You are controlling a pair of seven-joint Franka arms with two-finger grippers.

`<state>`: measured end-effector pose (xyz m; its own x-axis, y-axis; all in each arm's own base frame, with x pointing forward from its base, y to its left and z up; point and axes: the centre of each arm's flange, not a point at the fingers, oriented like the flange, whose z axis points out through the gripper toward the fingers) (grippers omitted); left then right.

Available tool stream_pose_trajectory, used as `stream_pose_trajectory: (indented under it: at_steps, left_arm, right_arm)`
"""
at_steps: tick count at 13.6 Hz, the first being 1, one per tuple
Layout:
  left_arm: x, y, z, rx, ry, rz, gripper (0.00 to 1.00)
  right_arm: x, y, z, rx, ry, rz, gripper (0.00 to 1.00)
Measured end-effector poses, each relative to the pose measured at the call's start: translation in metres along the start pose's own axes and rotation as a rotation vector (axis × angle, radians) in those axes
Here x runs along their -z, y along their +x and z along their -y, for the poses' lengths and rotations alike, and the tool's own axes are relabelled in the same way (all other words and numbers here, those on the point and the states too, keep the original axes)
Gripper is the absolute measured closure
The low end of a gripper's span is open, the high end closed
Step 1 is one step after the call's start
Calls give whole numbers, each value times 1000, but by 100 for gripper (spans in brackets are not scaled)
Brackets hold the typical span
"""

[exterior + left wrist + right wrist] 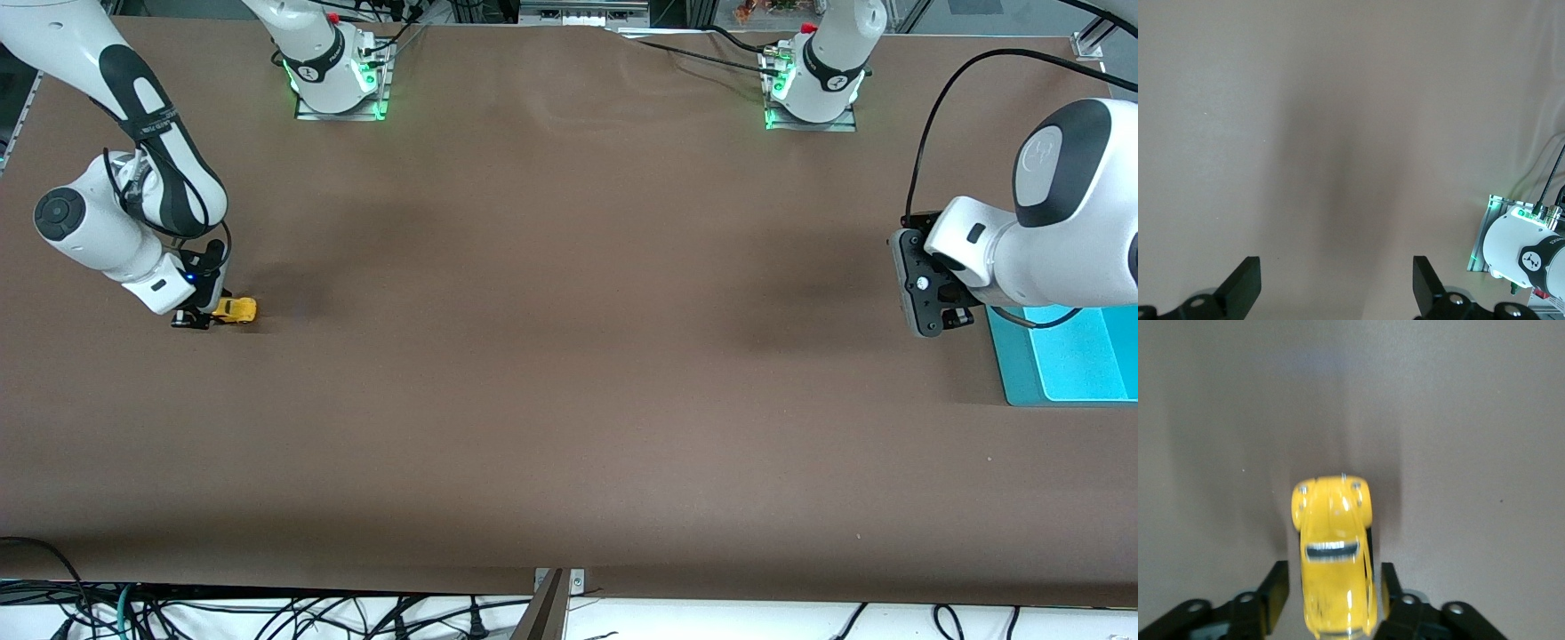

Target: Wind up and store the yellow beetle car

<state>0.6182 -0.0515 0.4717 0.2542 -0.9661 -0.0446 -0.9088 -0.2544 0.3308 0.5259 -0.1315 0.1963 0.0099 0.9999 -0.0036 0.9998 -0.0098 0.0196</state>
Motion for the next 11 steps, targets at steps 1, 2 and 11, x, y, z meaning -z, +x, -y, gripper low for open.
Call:
stream_pose_trajectory:
  at_steps: [1,2,11]
  left_arm:
    - [2,1,2,0,16,-6,0]
    - [4,1,4,0,37,-13,0]
    - [2,-9,6,19,196,-68,0]
  right_arm:
    - [5,4,-7,7,6,-6,18]
    - [12,8,-15,13,12,-12,7]
    - [163,42,-83,8,-30,-17,0]
